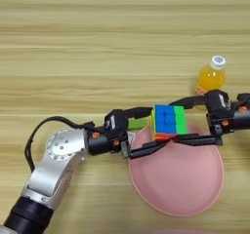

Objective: Move the objects on the table

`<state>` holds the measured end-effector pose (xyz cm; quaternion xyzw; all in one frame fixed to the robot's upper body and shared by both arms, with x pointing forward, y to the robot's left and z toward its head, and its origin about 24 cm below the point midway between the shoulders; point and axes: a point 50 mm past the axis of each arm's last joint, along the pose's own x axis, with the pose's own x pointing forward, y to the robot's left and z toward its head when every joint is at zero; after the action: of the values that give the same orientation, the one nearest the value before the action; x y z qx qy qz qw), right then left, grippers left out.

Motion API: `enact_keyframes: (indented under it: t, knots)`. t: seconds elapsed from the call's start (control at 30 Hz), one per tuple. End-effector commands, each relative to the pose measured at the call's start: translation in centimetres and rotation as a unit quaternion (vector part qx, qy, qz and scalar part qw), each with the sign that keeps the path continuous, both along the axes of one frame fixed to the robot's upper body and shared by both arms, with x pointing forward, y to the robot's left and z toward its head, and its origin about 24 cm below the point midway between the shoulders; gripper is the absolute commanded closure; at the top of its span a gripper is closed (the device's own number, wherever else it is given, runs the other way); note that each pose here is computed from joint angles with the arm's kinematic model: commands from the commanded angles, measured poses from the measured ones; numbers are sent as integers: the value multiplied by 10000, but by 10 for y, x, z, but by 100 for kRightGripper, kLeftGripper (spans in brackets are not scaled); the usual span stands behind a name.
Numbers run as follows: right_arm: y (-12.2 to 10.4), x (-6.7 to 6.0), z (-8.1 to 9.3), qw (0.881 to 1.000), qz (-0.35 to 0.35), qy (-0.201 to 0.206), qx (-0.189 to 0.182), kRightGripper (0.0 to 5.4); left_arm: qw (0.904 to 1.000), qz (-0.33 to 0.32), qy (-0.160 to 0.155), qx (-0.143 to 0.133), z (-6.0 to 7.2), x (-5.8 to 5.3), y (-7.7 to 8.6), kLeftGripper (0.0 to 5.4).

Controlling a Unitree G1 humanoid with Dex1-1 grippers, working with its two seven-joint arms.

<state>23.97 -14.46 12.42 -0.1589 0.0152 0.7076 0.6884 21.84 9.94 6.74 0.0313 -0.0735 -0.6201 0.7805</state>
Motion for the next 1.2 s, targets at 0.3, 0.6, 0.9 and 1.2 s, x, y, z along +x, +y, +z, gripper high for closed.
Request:
enact_keyframes:
  t: [0.3,0.6,0.9,1.2]
  knots:
    - [0,3,7,9999,66,-118,-26,209,9996,148,-193,162,0,7,-1,197]
    - [0,5,8,9999,-5,-110,23,88,9994,237,-213,145,0,8,0,214]
    - [0,4,9,9999,-25,-122,75,0,9990,355,-217,133,-1,10,1,214]
    - [-1,8,20,9982,-261,-279,470,0,9975,668,-216,92,-3,12,8,214]
